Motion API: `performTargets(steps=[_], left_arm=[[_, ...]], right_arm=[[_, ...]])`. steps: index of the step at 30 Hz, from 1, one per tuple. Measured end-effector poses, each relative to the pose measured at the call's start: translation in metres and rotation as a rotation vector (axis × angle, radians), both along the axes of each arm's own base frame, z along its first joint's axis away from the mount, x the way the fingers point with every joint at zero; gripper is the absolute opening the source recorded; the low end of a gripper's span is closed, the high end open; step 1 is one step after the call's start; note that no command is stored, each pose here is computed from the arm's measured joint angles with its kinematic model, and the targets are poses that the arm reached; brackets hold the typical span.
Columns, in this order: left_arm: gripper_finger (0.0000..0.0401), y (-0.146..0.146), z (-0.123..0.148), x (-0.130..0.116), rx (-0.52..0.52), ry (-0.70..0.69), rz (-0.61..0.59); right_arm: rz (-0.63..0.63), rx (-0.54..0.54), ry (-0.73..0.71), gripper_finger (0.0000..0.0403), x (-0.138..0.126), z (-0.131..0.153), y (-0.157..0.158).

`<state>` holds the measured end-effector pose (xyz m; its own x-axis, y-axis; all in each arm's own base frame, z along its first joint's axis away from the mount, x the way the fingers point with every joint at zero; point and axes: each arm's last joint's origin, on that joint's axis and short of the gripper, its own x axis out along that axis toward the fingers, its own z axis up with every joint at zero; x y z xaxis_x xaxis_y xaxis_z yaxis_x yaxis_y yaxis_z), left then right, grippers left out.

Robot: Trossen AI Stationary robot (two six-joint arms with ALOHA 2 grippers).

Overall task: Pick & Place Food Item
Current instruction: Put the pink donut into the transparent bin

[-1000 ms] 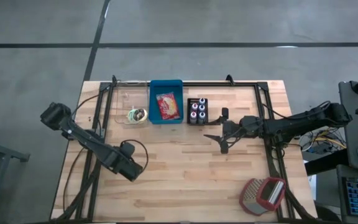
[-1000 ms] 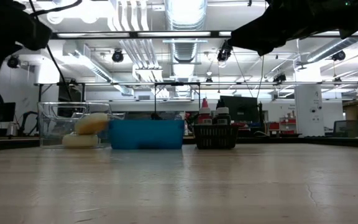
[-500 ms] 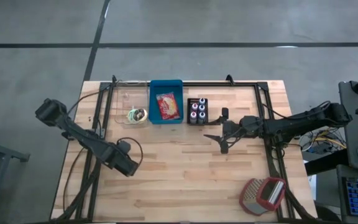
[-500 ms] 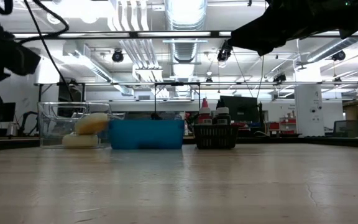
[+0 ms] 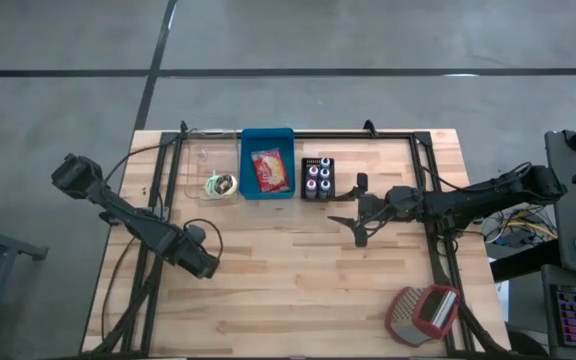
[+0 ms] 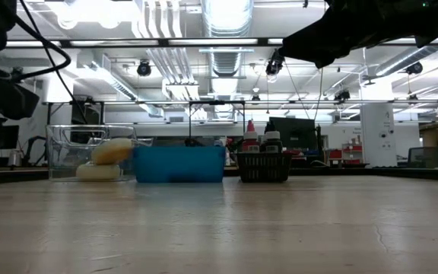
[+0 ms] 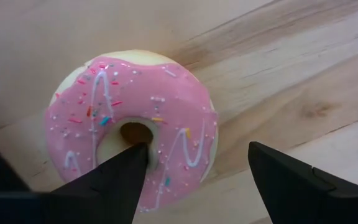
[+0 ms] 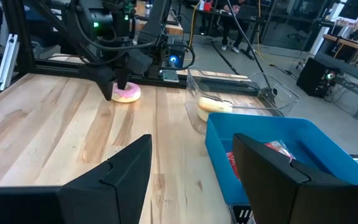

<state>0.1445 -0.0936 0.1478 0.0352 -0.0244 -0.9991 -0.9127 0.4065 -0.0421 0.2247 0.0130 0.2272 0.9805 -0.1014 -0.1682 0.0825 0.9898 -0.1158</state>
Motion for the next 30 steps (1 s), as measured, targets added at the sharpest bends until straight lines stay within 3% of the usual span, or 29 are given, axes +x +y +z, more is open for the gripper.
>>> performTargets(steps=[30], left_arm=[[0.028,0.0043,-0.0022,0.0019,-0.008,-0.003,-0.005]], right_arm=[[0.0,0.0,0.0,0.0221,0.0,-0.0001,0.0]])
